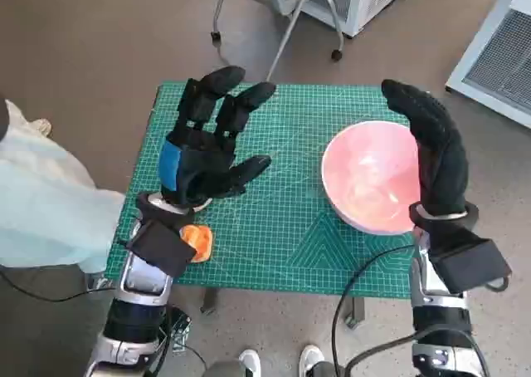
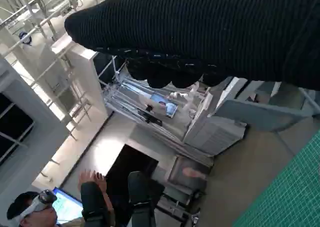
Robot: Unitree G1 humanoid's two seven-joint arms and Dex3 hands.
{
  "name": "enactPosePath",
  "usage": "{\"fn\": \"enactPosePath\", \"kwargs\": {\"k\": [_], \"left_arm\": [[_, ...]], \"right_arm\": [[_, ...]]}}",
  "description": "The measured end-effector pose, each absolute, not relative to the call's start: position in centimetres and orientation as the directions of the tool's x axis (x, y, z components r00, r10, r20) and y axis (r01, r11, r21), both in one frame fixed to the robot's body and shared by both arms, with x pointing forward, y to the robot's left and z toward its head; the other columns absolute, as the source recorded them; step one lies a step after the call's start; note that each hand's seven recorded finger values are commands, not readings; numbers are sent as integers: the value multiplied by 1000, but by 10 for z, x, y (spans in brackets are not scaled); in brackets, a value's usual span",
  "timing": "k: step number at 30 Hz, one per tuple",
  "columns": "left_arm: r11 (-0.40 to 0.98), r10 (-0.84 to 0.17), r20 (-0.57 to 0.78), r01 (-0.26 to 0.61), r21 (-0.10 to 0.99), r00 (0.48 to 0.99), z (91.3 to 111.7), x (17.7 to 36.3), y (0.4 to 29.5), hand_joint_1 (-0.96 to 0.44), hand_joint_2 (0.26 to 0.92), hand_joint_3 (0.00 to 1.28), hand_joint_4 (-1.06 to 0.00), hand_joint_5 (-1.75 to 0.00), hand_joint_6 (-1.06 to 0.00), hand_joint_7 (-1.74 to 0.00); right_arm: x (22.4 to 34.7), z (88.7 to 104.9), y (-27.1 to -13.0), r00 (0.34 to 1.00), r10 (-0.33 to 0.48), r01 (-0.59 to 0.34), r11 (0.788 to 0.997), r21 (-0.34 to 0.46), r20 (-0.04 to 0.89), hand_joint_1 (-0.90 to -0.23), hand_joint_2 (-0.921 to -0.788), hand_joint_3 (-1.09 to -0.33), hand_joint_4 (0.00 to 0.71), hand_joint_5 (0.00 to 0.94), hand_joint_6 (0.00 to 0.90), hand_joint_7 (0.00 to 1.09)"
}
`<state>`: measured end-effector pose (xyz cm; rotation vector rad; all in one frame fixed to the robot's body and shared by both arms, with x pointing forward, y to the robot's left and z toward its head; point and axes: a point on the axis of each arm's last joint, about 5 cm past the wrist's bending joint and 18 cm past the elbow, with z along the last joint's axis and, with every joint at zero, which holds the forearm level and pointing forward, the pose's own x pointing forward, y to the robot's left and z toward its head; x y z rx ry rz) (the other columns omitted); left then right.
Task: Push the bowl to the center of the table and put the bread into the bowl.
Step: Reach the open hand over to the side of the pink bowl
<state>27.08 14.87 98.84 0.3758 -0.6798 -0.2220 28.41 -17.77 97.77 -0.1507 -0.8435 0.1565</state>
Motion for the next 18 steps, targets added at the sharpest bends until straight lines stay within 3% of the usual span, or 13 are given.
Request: {"fn": "enactPosePath", "kwargs": {"k": [18], "left_arm": [[910, -320, 572, 78, 407, 755, 988, 271, 149, 10, 749, 345, -47, -844, -6, -965]], "right_arm": [[284, 975, -177, 655, 194, -80, 979, -189, 731, -599, -921, -813, 361, 0, 6, 834]]}}
